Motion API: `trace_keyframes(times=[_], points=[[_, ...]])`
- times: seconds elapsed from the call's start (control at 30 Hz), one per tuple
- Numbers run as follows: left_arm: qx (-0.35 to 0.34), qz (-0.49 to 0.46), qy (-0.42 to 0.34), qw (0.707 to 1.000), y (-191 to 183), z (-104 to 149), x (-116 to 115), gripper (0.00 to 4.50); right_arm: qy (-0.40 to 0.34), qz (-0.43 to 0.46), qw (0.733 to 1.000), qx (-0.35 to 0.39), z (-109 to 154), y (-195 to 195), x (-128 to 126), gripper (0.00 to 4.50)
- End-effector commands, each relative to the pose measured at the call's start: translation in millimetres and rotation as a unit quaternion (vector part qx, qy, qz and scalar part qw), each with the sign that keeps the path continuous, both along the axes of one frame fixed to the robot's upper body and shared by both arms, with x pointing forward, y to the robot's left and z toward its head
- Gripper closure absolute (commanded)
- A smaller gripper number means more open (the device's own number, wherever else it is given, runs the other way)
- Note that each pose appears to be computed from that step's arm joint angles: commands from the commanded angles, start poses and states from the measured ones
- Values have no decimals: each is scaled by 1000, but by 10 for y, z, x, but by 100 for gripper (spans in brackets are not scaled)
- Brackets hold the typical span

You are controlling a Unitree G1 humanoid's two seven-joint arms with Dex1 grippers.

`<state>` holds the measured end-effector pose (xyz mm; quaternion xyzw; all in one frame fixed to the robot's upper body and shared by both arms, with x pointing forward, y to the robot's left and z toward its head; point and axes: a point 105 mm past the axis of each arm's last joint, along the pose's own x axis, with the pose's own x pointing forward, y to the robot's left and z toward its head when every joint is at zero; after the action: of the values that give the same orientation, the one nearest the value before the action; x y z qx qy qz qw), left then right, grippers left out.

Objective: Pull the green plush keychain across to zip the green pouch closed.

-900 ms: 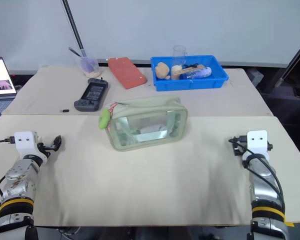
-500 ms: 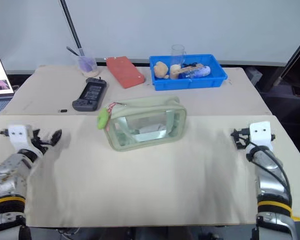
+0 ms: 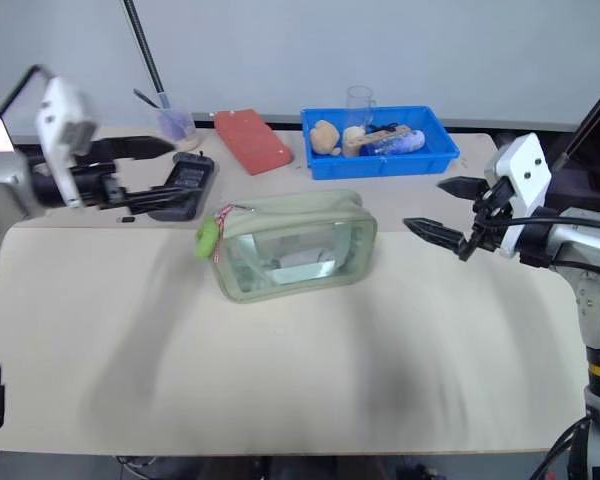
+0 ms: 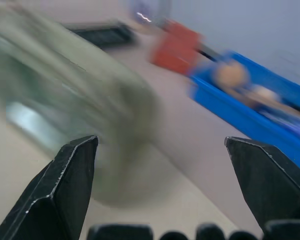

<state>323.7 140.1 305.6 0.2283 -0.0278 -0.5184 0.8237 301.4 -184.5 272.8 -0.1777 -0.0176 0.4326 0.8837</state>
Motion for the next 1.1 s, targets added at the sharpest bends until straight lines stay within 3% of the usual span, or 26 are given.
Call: trace_keyframes(times=[0.03,0.17,0.3,0.43,0.63,0.67,1.1], points=[[72,-77,-24,994,-368,-143,-30,0,-3,91,996,1,213,418,-328,1],[149,-124,-62,979,-634,-334,53,0,-28,122,992,-15,312,717,-439,1],[189,-138,-70,970,-726,-415,99,0,-48,107,993,-13,385,760,-429,1],[225,-140,-79,961,-717,-460,124,119,-52,85,995,-13,384,691,-416,0],[251,-135,-84,955,-636,-496,168,416,-52,74,996,-16,330,635,-413,0],[253,-132,-84,955,-618,-502,185,444,-51,74,996,-17,320,635,-405,0],[319,-202,-174,910,-278,-386,132,444,-48,91,994,-36,364,628,-356,0]])
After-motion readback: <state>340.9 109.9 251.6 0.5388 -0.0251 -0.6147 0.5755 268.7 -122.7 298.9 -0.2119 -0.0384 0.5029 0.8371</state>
